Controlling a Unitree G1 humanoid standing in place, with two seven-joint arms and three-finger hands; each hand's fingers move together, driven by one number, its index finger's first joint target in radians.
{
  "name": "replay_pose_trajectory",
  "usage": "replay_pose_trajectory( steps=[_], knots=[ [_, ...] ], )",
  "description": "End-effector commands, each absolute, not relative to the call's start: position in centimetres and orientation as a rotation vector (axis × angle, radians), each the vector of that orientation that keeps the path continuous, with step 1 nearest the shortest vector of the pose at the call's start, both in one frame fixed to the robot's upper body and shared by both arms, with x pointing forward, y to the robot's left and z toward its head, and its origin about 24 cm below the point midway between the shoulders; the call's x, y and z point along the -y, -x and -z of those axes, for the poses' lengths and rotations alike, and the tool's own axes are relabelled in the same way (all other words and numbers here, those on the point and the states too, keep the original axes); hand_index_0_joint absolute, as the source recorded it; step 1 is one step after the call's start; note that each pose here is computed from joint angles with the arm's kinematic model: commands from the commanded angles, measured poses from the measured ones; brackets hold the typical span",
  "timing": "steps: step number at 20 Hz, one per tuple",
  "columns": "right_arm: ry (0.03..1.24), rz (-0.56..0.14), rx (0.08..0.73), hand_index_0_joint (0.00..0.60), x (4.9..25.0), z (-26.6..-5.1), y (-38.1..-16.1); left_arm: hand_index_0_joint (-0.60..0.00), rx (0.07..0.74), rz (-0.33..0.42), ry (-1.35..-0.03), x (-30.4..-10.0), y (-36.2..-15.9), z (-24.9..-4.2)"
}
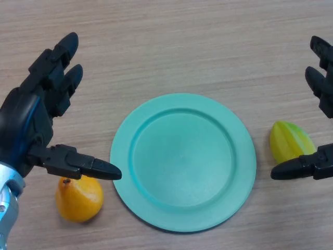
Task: Pick up the yellow pear and place it on the plate
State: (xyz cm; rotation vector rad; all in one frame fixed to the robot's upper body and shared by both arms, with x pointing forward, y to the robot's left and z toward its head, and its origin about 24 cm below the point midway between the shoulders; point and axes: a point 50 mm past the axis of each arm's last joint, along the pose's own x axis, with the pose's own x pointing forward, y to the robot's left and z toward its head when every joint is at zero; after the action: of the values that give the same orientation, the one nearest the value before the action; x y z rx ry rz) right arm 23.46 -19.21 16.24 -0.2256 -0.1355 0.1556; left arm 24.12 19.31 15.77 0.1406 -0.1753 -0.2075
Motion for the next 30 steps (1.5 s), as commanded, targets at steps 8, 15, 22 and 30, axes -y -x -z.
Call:
replay_pose_trajectory(
  steps=[8,15,22,30],
  knots=[
    [0.298,-0.113,0.359,0.0,19.5,-19.5,-23.1,0.0,0.372,0.184,-0.218,-20.1,-23.4,-19.0],
    [0.271,-0.122,0.347,0.0,19.6,-19.1,-23.5,0.0,0.38,0.129,-0.301,-22.2,-21.6,-19.6],
    [0.268,-0.139,0.329,0.0,19.2,-18.8,-23.8,0.0,0.221,0.11,-0.441,-25.0,-20.5,-15.4],
    [0.272,-0.156,0.329,0.0,18.8,-18.7,-23.9,0.0,0.26,-0.062,-0.456,-27.8,-20.5,-10.4]
  ],
)
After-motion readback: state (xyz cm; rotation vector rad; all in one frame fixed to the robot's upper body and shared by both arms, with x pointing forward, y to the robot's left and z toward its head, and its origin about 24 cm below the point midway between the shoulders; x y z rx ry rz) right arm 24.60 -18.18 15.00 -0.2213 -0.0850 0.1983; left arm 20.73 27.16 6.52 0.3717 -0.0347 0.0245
